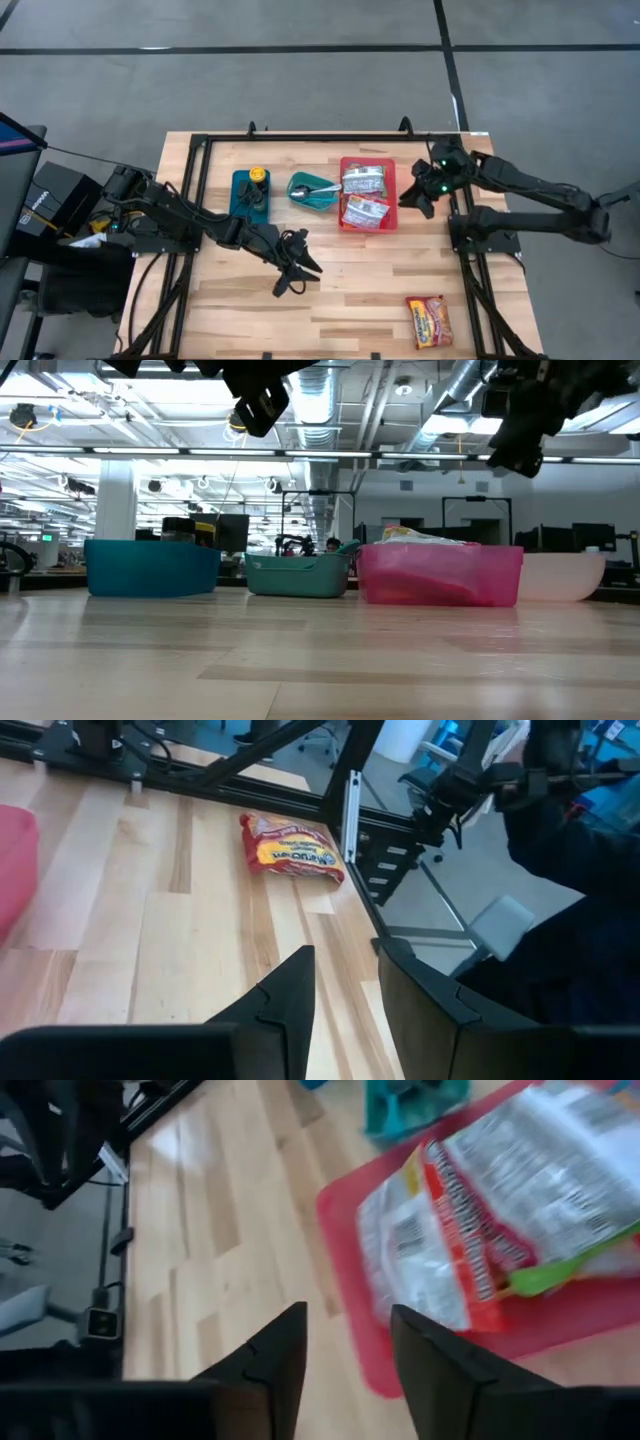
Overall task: Pick & Place Food Item
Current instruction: Put the red noodle pack into the red bin
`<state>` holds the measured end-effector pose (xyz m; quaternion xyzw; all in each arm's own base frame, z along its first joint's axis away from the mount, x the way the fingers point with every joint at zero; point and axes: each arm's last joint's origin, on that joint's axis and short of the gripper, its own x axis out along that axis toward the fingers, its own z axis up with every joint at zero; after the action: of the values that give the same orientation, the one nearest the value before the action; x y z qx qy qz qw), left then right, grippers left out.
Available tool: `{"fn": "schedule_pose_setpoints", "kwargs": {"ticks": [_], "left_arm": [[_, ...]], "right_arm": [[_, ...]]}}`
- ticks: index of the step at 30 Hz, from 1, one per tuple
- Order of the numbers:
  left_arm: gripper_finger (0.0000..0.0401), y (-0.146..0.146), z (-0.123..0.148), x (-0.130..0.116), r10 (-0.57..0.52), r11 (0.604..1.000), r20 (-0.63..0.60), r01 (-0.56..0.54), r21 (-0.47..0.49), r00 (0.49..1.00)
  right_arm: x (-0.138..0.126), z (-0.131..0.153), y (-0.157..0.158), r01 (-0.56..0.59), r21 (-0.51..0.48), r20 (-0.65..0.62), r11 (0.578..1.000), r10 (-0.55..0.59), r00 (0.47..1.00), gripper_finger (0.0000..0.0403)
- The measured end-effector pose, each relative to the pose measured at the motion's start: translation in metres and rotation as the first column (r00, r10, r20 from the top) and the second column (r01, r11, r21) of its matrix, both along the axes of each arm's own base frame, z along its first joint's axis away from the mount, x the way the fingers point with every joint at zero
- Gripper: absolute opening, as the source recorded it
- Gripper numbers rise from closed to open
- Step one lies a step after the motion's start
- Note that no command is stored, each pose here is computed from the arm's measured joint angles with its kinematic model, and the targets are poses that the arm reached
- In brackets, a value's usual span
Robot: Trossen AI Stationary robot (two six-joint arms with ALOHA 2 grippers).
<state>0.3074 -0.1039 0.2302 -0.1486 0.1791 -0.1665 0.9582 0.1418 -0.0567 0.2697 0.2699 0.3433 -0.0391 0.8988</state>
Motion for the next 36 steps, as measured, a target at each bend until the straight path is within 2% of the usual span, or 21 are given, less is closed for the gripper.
{"fn": "schedule_pose_setpoints", "kwargs": {"ticks": [16, 26, 36], "left_arm": [[0.0109, 0.000, 0.000, 0.000, -0.007, 1.000, 0.009, 0.007, 0.029, 1.000], [0.0109, 0.000, 0.000, 0.000, -0.007, 1.000, 0.010, 0.006, 0.027, 1.000], [0.0109, 0.000, 0.000, 0.000, -0.006, 1.000, 0.008, 0.006, 0.025, 1.000]], "right_arm": [[0.014, -0.007, 0.066, 0.051, 0.109, -0.170, 0.993, -0.032, 0.985, 0.0005], [0.024, -0.030, 0.122, 0.076, 0.177, -0.362, 0.981, -0.007, 0.932, 0.0002], [0.014, -0.055, 0.177, 0.234, 0.236, -0.575, 0.943, -0.059, 0.816, 0.0001]]}}
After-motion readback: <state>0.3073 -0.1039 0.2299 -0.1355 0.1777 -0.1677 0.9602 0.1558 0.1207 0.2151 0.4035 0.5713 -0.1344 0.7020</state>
